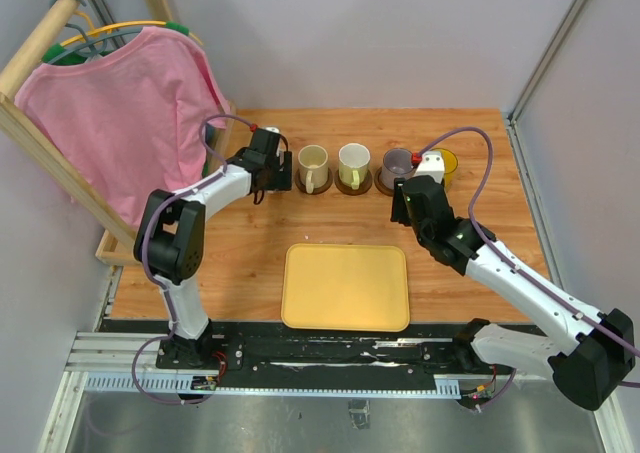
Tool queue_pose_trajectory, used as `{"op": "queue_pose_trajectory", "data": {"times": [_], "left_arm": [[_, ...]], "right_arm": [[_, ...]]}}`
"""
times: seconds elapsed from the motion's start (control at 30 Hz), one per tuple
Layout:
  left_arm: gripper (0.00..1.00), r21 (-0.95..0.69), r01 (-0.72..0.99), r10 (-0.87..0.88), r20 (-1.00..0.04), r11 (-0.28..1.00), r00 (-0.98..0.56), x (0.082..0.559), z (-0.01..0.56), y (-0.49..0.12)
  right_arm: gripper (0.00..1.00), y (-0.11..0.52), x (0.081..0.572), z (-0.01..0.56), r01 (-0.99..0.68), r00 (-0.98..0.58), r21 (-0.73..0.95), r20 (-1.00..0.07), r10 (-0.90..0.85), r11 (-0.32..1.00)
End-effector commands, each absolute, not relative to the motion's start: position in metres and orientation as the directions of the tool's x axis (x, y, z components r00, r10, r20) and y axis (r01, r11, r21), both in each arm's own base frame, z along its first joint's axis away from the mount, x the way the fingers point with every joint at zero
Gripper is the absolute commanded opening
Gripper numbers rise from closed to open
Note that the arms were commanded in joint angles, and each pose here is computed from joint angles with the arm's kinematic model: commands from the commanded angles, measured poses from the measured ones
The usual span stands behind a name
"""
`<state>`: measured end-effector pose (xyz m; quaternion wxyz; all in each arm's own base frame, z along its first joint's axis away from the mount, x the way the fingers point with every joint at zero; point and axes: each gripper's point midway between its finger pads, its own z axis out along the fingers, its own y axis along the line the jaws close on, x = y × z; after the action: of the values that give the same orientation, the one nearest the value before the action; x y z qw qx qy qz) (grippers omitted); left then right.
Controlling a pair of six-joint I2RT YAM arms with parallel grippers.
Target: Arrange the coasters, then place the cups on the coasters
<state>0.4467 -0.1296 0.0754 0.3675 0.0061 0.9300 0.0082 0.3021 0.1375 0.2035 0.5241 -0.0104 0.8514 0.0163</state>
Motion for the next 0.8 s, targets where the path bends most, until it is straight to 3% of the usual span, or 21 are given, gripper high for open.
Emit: {"op": "queue_pose_trajectory", "data": {"times": [0.0,0.43,0.63,0.77], "left_arm": [[0.92,0.012,-0.033,-0.014,-0.731,0.999,-0.682,0.45,0.101,-0.121],[0.95,-0.003,-0.063,-0.042,-0.779,0.998,-0.626,0.419,0.145,-0.105],[0.95,-0.08,-0.122,-0.13,-0.864,0.989,-0.486,0.392,0.209,-0.088],[1.0,-0.138,-0.133,-0.181,-0.9,0.981,-0.397,0.37,0.247,-0.078]], "right_arm": [[0.53,0.135,0.303,0.197,-0.022,-0.466,0.025,-0.885,0.012,0.999],[0.53,0.122,0.302,0.213,0.012,-0.431,-0.002,-0.902,0.004,1.0],[0.6,0.075,0.305,0.22,0.139,-0.402,-0.004,-0.914,0.053,0.99],[0.71,0.028,0.304,0.215,0.269,-0.4,0.064,-0.9,0.172,0.961]]}}
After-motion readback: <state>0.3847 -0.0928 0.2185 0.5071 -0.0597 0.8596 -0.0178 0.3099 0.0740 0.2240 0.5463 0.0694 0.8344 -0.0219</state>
